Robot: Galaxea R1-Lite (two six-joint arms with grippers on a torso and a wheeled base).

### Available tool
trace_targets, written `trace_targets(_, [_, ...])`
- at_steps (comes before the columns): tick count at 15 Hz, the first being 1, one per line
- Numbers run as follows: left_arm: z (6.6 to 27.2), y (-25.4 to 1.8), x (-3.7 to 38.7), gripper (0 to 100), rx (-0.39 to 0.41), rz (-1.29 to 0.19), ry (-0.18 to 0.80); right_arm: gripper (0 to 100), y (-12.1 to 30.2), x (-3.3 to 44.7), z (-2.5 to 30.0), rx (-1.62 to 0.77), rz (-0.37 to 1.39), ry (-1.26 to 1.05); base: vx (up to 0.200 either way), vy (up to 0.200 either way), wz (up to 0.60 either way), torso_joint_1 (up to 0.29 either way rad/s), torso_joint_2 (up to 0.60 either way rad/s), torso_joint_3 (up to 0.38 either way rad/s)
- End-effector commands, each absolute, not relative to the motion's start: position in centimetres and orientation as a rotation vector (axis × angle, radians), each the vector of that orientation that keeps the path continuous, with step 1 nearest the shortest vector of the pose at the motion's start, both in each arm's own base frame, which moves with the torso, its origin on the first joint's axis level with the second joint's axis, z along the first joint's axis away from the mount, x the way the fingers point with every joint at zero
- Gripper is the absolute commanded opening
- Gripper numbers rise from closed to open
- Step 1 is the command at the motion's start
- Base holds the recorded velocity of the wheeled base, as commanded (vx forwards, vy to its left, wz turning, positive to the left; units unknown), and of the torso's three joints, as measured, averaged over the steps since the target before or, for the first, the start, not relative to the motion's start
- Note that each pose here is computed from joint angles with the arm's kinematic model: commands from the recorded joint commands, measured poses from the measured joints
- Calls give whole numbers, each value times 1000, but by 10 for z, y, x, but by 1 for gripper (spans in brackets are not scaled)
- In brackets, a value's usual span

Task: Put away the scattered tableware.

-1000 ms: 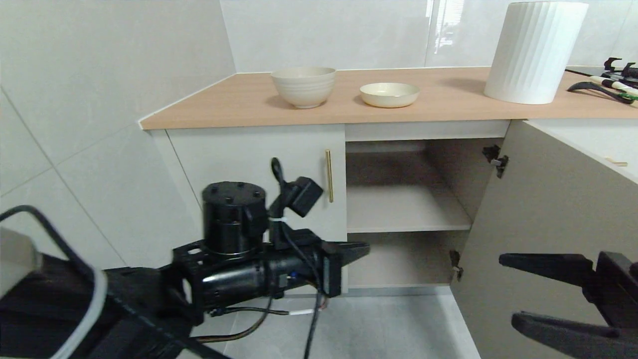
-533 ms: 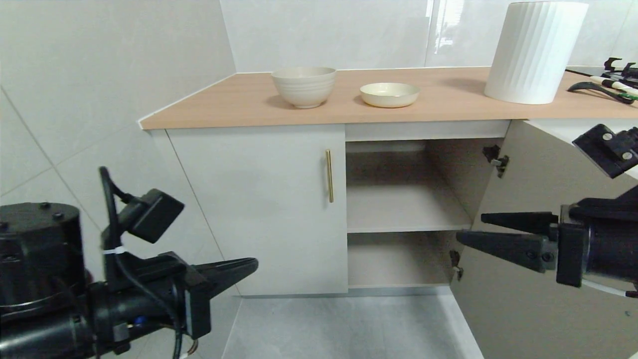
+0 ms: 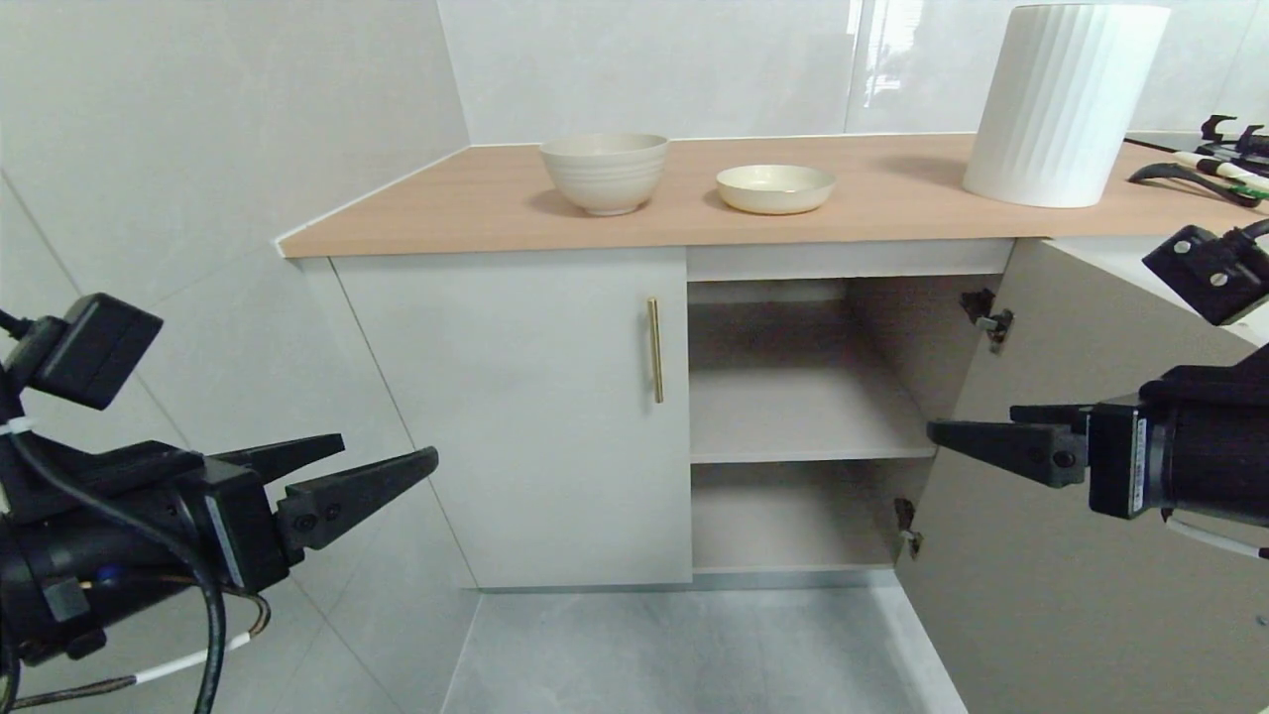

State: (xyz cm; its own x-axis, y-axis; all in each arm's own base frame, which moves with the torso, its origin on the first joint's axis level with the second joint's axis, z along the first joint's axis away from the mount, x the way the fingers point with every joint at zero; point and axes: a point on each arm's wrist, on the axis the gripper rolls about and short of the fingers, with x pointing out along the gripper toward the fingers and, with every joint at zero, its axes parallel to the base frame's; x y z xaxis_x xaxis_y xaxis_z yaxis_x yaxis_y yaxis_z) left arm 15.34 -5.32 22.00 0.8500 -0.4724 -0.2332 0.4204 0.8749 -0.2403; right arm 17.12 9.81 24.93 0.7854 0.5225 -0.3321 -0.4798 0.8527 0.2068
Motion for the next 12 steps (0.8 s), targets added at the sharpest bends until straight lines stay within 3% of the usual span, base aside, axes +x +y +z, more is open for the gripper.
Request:
trace_targets(1, [222,-52,154,100,-183,-463,283,100,98,171,254,118,543,372,0,0,0,0,0,0])
trace_targets(7, [225,-52,151,100,-184,-468,273,100,99,170,254,116,552,374,0,0,0,0,0,0])
trace_targets(12, [231,-50,146,100,-187,-464,302,100,102,168,252,112,567,384,200,0,0,1,1,-1])
